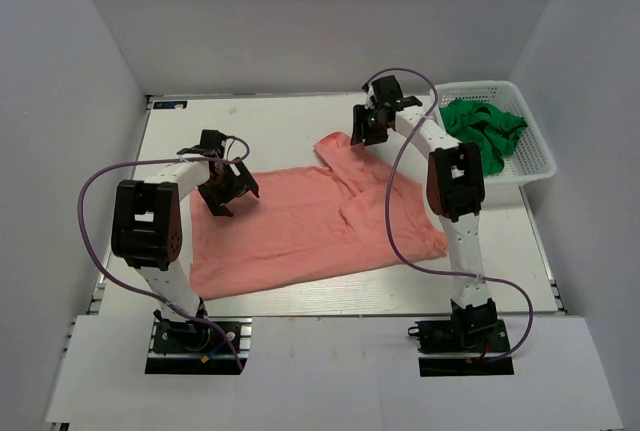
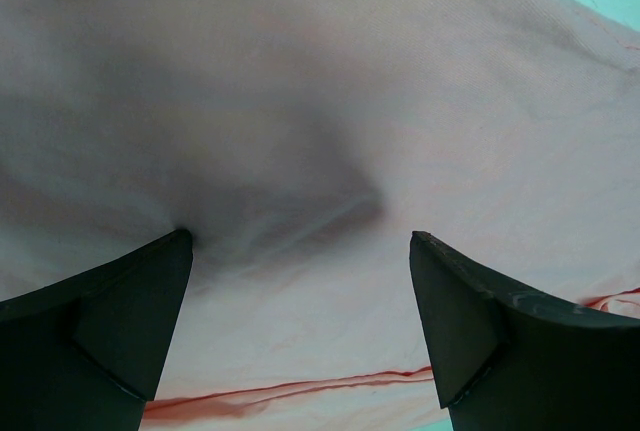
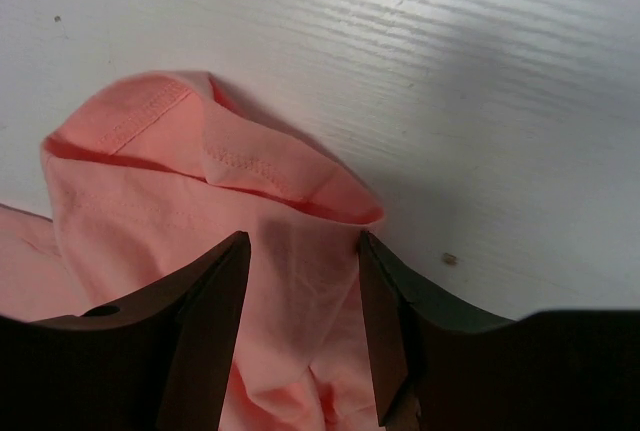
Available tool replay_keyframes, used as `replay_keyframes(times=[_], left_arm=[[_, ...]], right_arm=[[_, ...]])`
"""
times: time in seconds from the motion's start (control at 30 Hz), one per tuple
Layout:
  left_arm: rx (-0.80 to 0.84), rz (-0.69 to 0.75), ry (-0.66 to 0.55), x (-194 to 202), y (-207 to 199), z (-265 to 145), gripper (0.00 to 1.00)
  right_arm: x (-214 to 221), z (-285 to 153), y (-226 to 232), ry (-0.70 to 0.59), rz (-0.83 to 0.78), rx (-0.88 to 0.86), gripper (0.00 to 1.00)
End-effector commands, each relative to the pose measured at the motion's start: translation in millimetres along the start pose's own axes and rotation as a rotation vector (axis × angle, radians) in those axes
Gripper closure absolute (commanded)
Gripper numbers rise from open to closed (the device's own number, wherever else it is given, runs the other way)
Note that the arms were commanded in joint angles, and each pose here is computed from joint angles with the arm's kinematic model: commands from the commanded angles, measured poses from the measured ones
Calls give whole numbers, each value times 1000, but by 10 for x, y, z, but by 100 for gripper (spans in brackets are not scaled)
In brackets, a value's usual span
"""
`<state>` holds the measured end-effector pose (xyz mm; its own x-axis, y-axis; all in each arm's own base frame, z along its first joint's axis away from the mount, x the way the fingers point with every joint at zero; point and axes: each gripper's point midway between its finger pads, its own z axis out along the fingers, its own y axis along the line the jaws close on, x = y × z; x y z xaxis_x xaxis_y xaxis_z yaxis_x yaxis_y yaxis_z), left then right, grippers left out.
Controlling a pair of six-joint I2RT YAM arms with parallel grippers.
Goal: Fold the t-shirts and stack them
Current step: Grap the side of the flattened tshirt furthest away from the robot with both arms
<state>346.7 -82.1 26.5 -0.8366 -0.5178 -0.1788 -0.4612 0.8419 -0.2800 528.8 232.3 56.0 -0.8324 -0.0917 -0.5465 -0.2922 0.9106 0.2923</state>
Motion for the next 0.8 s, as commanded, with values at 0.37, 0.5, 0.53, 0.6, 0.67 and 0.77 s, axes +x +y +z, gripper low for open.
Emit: replay_keyframes(times=[0.37, 0.5, 0.53, 0.6, 0.67, 0.77], left_arm=[[6, 15, 17, 83, 34, 68, 0], [0, 14, 24, 96, 47, 93, 0], [0, 14, 24, 96, 47, 93, 0], [0, 14, 24, 96, 47, 93, 0], [0, 14, 24, 96, 47, 93, 0], [8, 14, 30, 88, 24, 104, 0]], right_arm=[[-72, 103, -83, -43, 104, 53, 54], [-30, 129, -135, -29, 110, 78, 59], [-31, 117, -168, -32, 115, 100, 57], [-44, 83, -211, -38, 108, 127, 52], [-40, 72, -229, -45, 105, 136, 51], [-42, 69, -268, -50, 99, 152, 49]])
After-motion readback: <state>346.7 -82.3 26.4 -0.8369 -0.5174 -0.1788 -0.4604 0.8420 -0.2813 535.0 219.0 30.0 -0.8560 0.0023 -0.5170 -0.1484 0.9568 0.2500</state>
